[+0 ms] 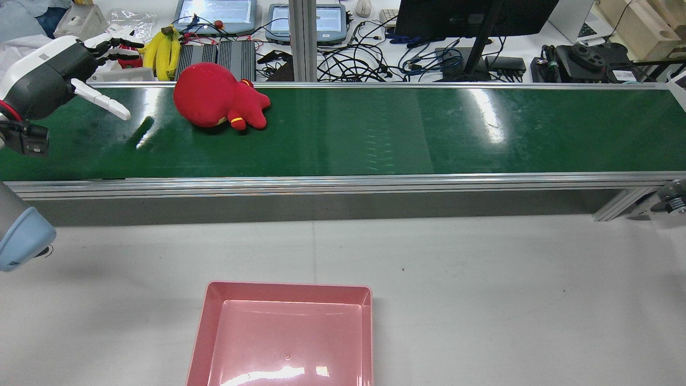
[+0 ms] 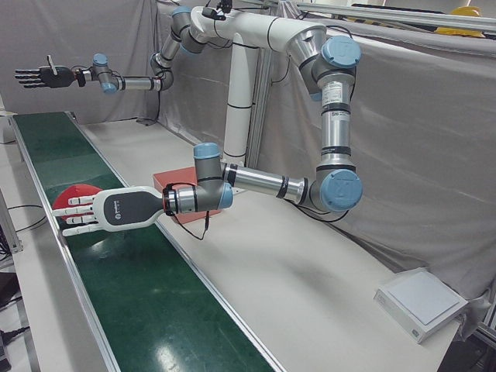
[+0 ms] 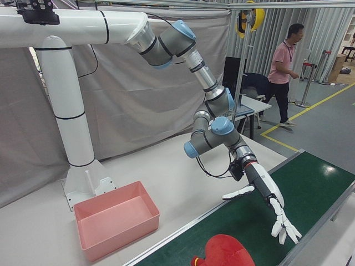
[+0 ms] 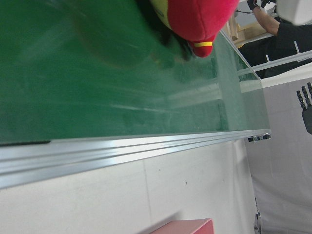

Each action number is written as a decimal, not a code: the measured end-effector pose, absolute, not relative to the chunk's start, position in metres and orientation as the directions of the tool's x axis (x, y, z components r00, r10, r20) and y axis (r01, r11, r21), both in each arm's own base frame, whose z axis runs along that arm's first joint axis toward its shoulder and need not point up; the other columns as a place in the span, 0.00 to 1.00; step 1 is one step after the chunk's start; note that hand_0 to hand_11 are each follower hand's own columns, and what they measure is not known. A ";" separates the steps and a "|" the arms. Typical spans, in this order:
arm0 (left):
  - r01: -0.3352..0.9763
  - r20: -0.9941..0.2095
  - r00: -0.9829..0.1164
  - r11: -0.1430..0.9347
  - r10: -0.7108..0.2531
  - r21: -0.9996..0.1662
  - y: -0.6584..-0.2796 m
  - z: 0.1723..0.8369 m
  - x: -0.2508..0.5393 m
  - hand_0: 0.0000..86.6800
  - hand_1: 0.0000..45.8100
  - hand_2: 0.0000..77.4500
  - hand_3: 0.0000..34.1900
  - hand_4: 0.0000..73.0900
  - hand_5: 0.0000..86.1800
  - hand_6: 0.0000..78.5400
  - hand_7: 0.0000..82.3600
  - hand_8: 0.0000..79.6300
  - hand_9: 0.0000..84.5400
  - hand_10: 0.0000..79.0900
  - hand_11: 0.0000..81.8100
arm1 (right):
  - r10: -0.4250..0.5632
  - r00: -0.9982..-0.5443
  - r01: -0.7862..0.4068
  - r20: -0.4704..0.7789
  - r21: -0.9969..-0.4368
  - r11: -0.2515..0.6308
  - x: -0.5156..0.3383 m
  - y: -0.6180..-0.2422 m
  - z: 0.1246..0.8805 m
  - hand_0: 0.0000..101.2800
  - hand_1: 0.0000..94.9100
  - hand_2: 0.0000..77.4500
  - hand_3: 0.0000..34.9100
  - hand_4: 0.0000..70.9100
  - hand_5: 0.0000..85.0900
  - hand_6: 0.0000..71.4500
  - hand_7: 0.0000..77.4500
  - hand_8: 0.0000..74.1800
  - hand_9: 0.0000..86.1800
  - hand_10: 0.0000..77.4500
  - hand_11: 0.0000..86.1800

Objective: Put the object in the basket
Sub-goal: 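Move the left hand down toward the red plush toy on the belt, then close the left hand around the red plush toy and lift it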

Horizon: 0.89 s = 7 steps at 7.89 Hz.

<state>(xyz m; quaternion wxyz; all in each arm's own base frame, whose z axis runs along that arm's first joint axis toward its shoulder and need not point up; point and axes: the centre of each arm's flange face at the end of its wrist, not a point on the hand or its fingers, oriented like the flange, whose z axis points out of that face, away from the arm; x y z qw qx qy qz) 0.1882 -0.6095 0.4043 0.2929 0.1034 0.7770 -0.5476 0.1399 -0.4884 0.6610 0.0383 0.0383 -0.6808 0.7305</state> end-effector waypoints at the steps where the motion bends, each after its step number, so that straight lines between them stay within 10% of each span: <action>1: 0.494 -0.581 -0.798 0.381 -0.158 -0.782 -0.613 0.394 0.192 0.68 0.17 0.01 0.00 0.17 0.31 0.08 0.06 0.16 0.24 0.00 0.01 | 0.004 -0.994 -0.108 0.108 -0.992 -0.070 0.140 -0.488 0.661 0.00 0.00 0.01 0.00 0.00 0.00 0.00 0.01 0.00 0.00 0.00 0.00; 7: 0.556 -0.640 -0.753 0.371 -0.156 -0.744 -0.636 0.375 0.209 0.68 0.19 0.01 0.00 0.19 0.31 0.08 0.06 0.16 0.24 0.00 0.01 | 0.004 -0.994 -0.108 0.108 -0.992 -0.070 0.140 -0.488 0.661 0.00 0.00 0.01 0.00 0.00 0.00 0.00 0.01 0.00 0.00 0.00 0.00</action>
